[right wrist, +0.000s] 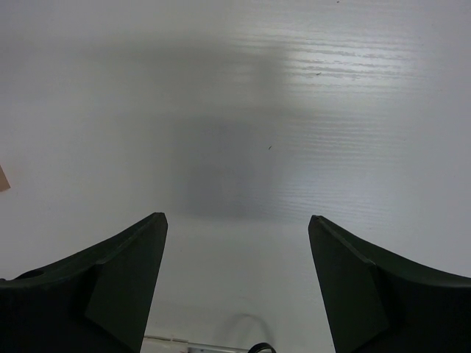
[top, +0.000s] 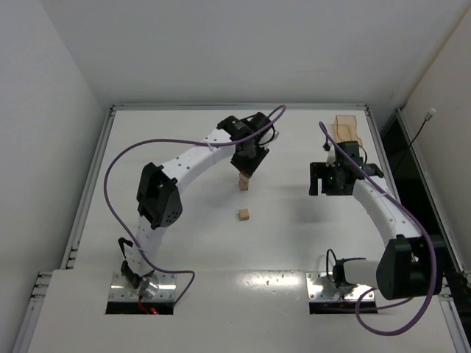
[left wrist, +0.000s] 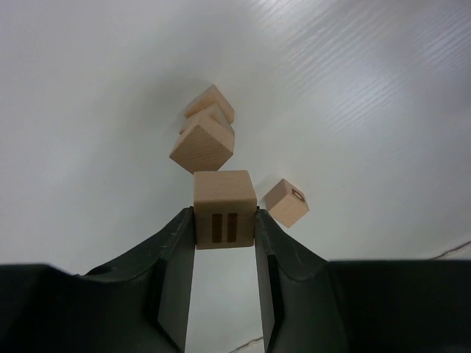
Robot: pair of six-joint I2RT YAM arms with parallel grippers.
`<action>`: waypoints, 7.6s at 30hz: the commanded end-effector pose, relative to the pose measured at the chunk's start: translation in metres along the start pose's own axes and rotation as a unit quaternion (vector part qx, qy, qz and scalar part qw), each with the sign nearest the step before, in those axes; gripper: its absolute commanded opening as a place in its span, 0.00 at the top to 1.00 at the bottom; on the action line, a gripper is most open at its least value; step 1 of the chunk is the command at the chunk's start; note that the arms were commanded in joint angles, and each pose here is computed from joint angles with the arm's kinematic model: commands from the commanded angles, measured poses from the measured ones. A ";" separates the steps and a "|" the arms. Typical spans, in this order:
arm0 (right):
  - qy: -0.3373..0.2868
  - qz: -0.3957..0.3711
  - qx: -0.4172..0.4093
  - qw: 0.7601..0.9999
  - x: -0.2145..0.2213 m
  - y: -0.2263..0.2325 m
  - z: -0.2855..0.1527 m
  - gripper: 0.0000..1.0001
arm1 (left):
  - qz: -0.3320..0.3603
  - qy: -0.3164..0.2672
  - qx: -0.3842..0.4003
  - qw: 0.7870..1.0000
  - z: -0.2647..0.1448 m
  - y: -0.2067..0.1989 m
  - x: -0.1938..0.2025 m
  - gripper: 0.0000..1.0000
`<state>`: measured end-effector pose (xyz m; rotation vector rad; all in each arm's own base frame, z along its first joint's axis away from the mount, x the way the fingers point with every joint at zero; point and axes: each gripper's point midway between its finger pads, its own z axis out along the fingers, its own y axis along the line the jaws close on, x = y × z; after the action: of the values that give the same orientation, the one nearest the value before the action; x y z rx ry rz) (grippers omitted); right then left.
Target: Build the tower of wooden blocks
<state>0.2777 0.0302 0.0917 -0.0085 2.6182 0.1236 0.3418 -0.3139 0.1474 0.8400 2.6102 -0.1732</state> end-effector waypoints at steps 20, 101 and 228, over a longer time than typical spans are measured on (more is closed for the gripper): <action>-0.032 0.006 -0.010 0.999 -0.027 0.004 -0.004 0.25 | -0.027 0.007 0.025 0.999 0.012 0.019 -0.008 1.00; -0.104 -0.524 -0.226 0.814 -0.002 0.203 -0.033 0.28 | -0.284 -0.163 -0.064 0.943 -0.067 0.204 -0.007 0.30; 0.036 -0.225 -0.169 0.959 -0.129 0.246 0.004 1.00 | -0.337 -0.131 -0.048 0.931 -0.041 0.266 0.040 0.29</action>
<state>0.3747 0.2609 0.1606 -0.7705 2.6112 0.4040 0.4445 -0.0657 0.1401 -0.1395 2.6025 -0.2900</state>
